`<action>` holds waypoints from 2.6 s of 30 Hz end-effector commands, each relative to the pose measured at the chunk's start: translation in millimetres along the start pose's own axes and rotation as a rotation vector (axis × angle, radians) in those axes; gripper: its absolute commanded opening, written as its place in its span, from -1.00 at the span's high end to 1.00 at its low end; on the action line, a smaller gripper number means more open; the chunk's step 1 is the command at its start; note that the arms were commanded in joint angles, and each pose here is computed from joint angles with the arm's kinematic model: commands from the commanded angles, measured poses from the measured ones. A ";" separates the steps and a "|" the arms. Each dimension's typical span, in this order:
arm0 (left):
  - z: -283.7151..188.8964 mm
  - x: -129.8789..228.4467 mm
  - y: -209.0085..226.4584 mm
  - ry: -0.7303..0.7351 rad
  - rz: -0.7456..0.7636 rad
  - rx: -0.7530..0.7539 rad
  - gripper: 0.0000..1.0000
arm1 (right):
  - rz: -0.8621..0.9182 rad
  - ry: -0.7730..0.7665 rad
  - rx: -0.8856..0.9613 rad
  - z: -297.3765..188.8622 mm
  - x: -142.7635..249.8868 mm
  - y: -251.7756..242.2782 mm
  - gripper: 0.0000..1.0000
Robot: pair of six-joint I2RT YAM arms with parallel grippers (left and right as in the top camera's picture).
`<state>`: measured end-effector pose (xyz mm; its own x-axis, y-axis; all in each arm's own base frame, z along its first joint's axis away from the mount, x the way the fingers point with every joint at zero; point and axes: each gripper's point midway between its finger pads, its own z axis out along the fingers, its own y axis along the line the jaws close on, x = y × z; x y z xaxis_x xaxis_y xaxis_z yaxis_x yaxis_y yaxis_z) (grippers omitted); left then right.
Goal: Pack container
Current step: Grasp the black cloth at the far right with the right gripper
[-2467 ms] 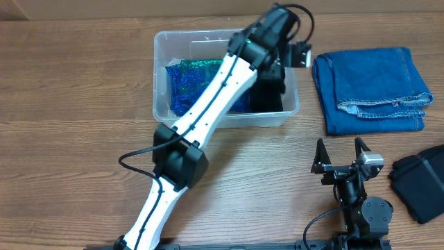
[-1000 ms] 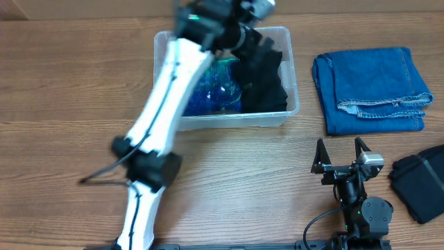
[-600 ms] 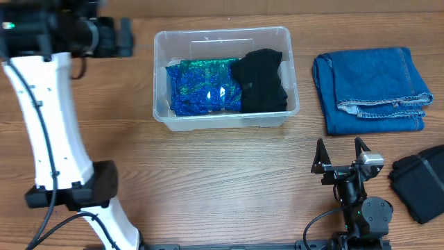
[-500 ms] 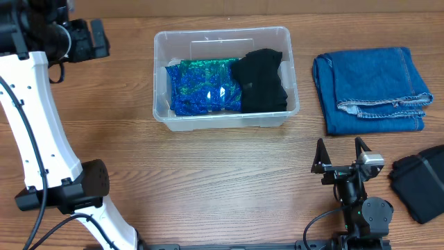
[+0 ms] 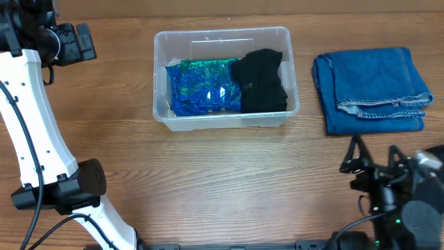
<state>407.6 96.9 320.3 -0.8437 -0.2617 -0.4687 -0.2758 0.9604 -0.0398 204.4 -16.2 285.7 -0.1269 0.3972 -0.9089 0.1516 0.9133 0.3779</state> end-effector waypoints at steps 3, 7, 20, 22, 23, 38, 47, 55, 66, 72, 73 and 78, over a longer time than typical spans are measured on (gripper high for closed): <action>9.0 1.6 2.9 0.024 -0.017 -0.011 -1.00 | -0.014 -0.005 0.289 -24.9 -50.7 -29.2 -1.00; 8.9 1.5 2.9 0.023 -0.016 -0.011 -1.00 | 0.055 0.060 0.331 -27.5 -35.0 -36.9 -1.00; 9.0 1.6 2.9 0.024 -0.017 -0.011 -1.00 | 0.040 0.739 0.496 97.3 -28.6 -40.5 -1.00; 8.9 1.5 2.9 0.023 -0.017 -0.011 -1.00 | 0.197 0.699 0.575 93.9 -38.2 -72.1 -1.00; 8.9 1.5 2.9 0.023 -0.017 -0.011 -1.00 | 0.278 0.671 0.610 87.6 -46.1 -93.3 -1.00; 9.0 1.6 2.9 0.024 -0.016 -0.011 -1.00 | 0.733 0.679 0.939 16.1 45.2 -286.8 -1.00; 9.0 1.6 2.9 0.024 -0.016 -0.011 -1.00 | 0.831 0.750 1.183 -32.9 84.3 -350.5 -1.00; 8.9 1.5 2.9 0.023 -0.017 -0.011 -1.00 | 0.852 0.734 1.080 -7.4 115.5 -386.7 -0.97; 9.0 1.6 2.9 0.024 -0.016 -0.011 -1.00 | 0.691 0.699 0.817 50.7 131.1 -376.3 -0.78; 9.0 1.6 2.9 0.024 -0.016 -0.011 -1.00 | 0.710 0.693 0.817 51.3 131.2 -375.1 -0.01; 9.0 1.6 2.9 0.024 -0.016 -0.011 -1.00 | 0.734 0.685 0.819 52.1 131.2 -374.0 0.17; 8.9 1.5 2.9 0.023 -0.016 -0.011 -1.00 | 0.762 0.677 0.756 59.6 129.3 -365.4 0.81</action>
<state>408.4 97.6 316.6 -0.8484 -0.2629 -0.4594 -0.2776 0.9600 -0.0367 181.0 -320.0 22.3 -0.1786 0.9654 -0.1902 0.9215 0.2319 0.3116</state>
